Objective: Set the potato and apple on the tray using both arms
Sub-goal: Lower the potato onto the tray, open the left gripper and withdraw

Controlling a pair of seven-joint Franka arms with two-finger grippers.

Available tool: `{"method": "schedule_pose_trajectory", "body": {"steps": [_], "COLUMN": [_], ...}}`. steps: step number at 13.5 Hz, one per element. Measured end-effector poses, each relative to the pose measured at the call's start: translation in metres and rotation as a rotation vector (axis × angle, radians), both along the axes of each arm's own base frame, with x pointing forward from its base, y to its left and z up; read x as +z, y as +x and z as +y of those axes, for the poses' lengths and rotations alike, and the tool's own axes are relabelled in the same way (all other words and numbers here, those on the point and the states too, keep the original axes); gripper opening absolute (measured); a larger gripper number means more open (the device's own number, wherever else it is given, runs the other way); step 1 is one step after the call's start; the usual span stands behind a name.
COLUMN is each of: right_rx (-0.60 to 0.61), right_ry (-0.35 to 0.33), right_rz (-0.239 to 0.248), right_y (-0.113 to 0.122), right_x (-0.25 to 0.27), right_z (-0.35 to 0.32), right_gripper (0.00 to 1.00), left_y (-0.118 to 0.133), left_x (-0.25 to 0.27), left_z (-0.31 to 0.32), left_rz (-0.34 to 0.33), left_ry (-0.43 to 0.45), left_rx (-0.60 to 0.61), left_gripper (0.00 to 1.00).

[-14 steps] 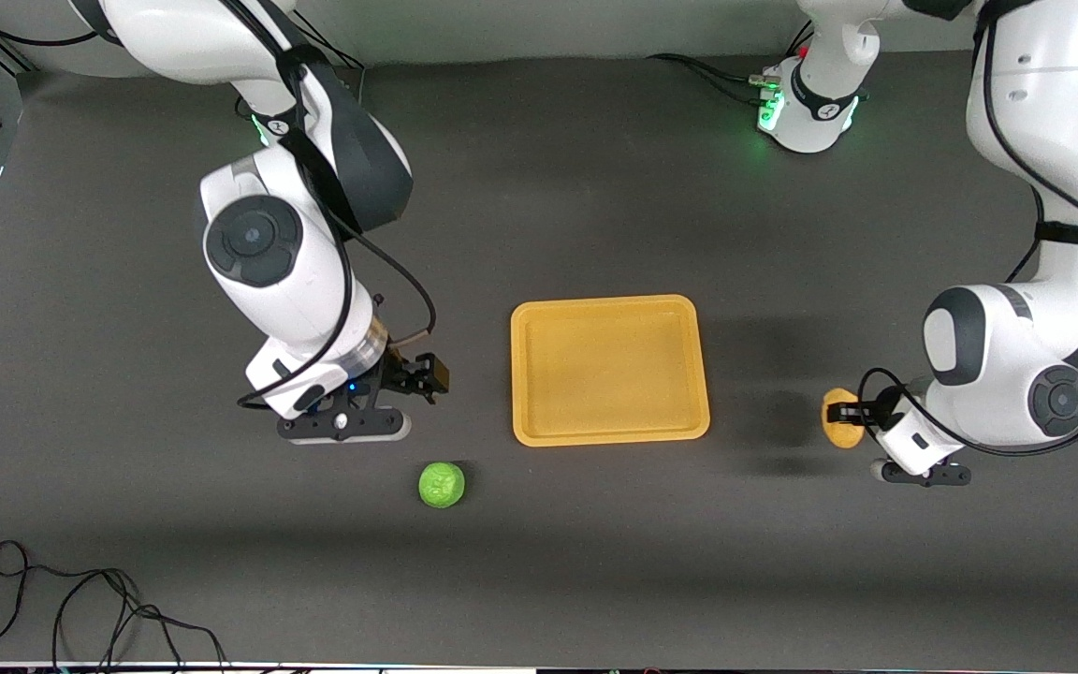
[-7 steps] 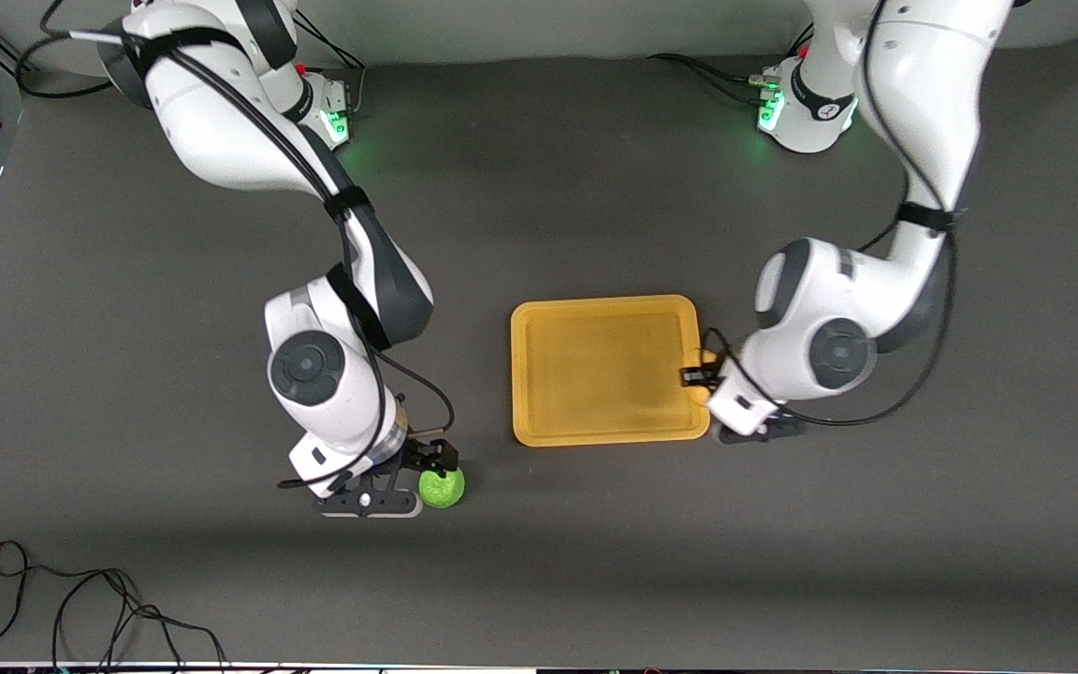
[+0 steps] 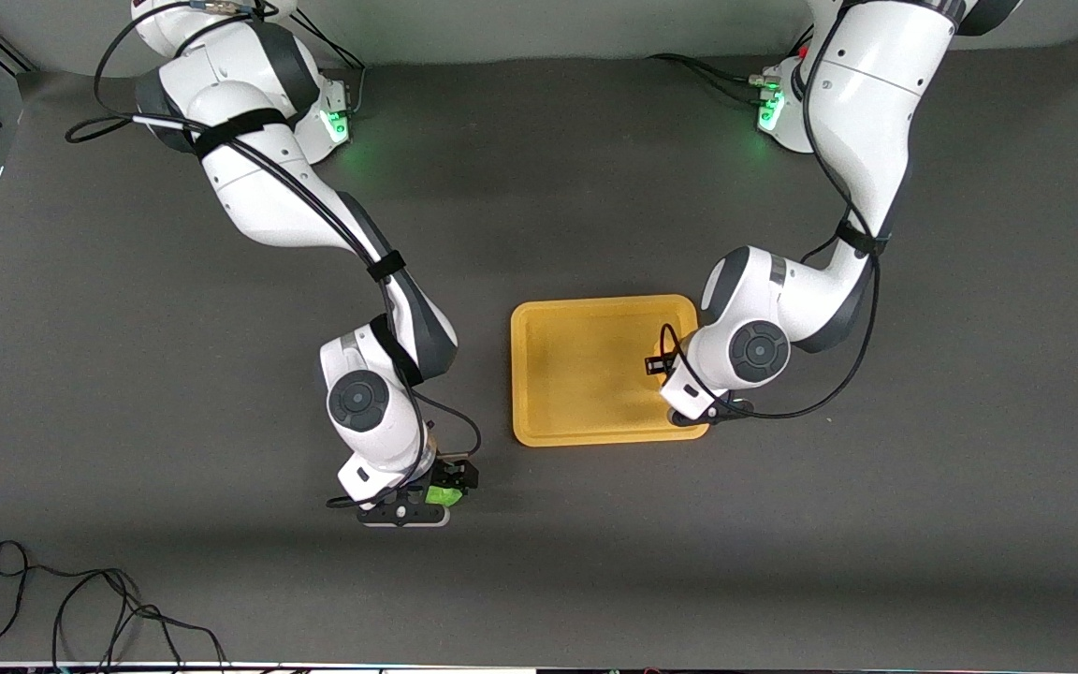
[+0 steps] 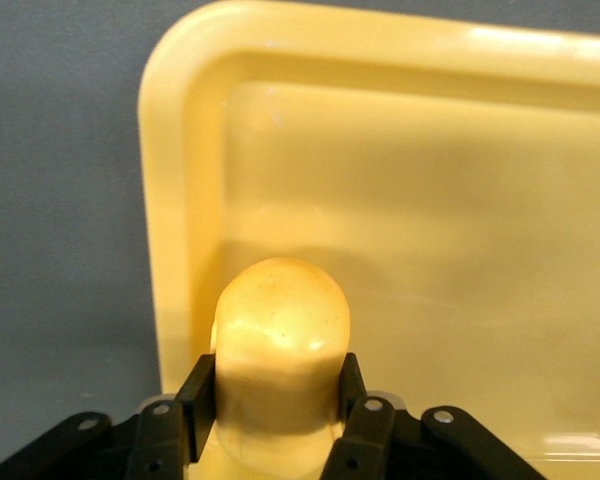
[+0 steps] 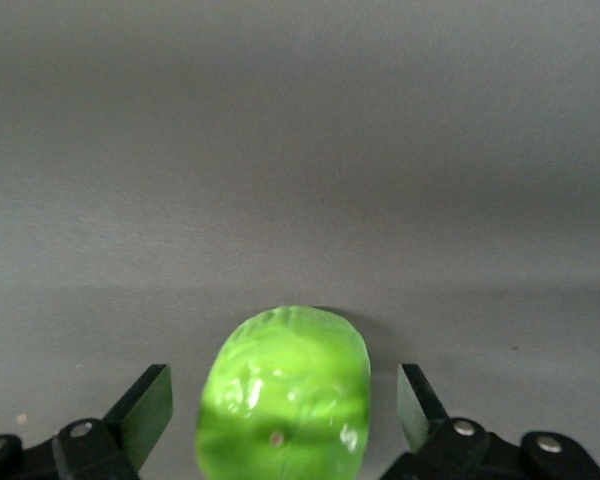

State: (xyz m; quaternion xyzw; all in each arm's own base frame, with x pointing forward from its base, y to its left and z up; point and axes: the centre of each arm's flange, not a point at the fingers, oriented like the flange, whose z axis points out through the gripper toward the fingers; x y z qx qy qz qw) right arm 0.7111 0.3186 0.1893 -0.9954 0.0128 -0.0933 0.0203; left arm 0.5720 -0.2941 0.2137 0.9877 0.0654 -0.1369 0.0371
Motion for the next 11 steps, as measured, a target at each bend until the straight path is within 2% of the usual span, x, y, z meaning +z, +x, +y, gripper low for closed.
{"method": "schedule_pose_trajectory", "body": {"steps": [1,2,3,5,6,7,9,11], "right_rx": [0.001,0.001,0.001,0.002,0.001,-0.001,-0.008,-0.013], "right_ry": [0.000,0.000,0.000,0.004,0.004,0.000,-0.013,-0.022], "right_rz": [0.001,0.000,-0.001,-0.009,-0.010,-0.001,0.023,0.045], "right_y": [-0.001,-0.002,-0.002,0.000,0.002,0.003,0.004,0.001], "right_x": [-0.009,-0.014,-0.015,-0.008,-0.002,0.009,0.049,0.111], "right_z": [0.000,-0.001,0.000,0.001,0.001,0.000,-0.001,-0.003], "right_gripper": [1.00,0.95,0.93,0.71,0.70,0.70,0.70,0.70], "left_y": [0.000,0.000,0.000,0.001,0.002,0.007,0.025,0.042], "left_x": [-0.001,-0.001,-0.002,0.000,0.004,0.015,0.066,0.137], "left_z": [0.002,0.002,0.002,0.003,0.003,0.005,0.026,0.069], "left_rz": [0.003,0.003,0.001,-0.006,-0.014,-0.026,-0.081,-0.165], "left_ry": [0.010,0.013,0.018,0.025,0.024,0.021,0.011,-0.002], "left_rx": [-0.006,-0.008,-0.013,-0.021,-0.020,-0.017,0.014,0.039], "left_gripper": [0.53,0.53,0.58,0.81,0.93,1.00,1.00,1.00]}}
